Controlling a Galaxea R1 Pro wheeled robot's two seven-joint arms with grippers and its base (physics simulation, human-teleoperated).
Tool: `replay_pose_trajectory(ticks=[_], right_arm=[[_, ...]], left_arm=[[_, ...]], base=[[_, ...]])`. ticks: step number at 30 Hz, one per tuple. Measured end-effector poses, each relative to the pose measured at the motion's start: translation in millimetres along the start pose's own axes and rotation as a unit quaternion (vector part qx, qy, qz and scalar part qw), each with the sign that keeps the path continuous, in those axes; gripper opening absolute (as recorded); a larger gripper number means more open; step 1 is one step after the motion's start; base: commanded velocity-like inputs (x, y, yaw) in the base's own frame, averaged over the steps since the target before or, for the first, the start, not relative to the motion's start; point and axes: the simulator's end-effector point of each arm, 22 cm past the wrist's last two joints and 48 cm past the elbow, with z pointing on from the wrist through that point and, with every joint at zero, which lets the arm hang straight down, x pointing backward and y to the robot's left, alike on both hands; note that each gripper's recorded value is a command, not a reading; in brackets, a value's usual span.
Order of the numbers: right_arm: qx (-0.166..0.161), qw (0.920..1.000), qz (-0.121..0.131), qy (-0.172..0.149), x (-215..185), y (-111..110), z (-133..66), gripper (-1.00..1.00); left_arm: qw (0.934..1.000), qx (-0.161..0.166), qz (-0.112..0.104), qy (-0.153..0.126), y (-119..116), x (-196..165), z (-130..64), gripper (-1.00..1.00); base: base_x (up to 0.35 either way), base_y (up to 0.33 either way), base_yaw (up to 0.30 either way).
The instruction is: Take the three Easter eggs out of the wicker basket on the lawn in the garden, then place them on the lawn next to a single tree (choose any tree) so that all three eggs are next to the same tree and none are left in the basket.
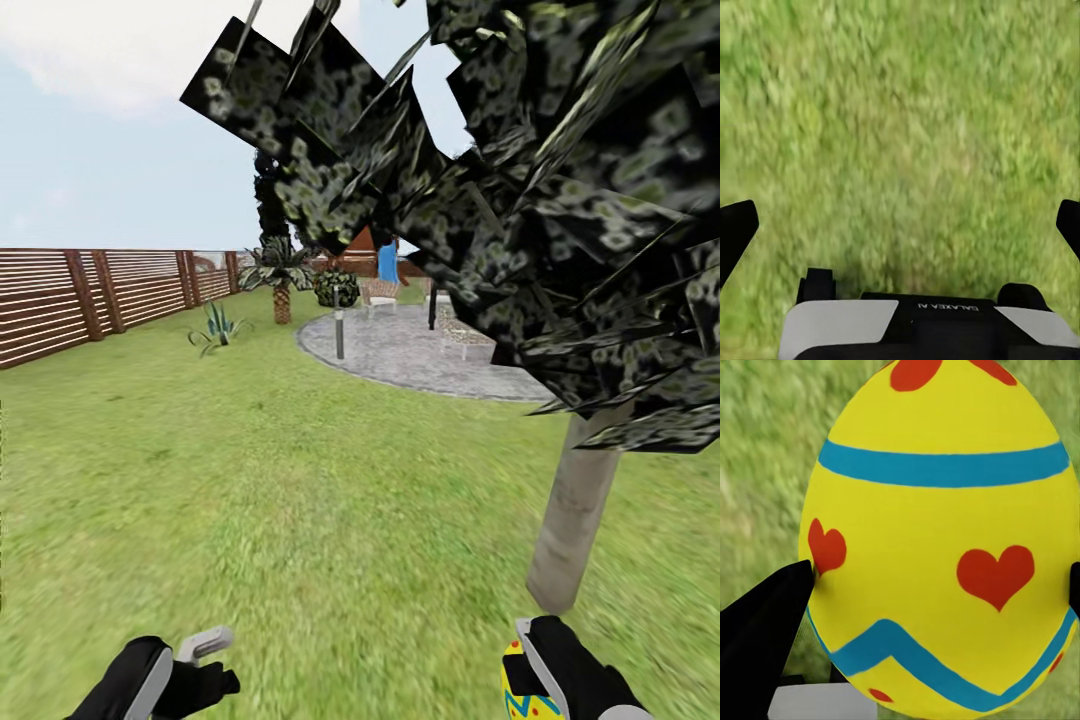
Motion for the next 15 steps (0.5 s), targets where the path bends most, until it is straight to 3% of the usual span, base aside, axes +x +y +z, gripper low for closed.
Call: replay_pose_trajectory(ticks=[4,15], right_arm=[[0.0,1.0,0.004,0.0,0.2,-2.6,-0.3,-1.0],[0.003,1.0,0.004,0.0,0.4,-6.8,-0.2,-1.0]], left_arm=[[0.9999,0.003,0.002,-0.012,-4.2,-3.7,1.2,1.0],[0.9997,0.004,0.003,-0.023,-6.1,-7.7,2.4,1.0]], base=[[0.166,0.112,0.0],[0.277,-0.139,0.0]])
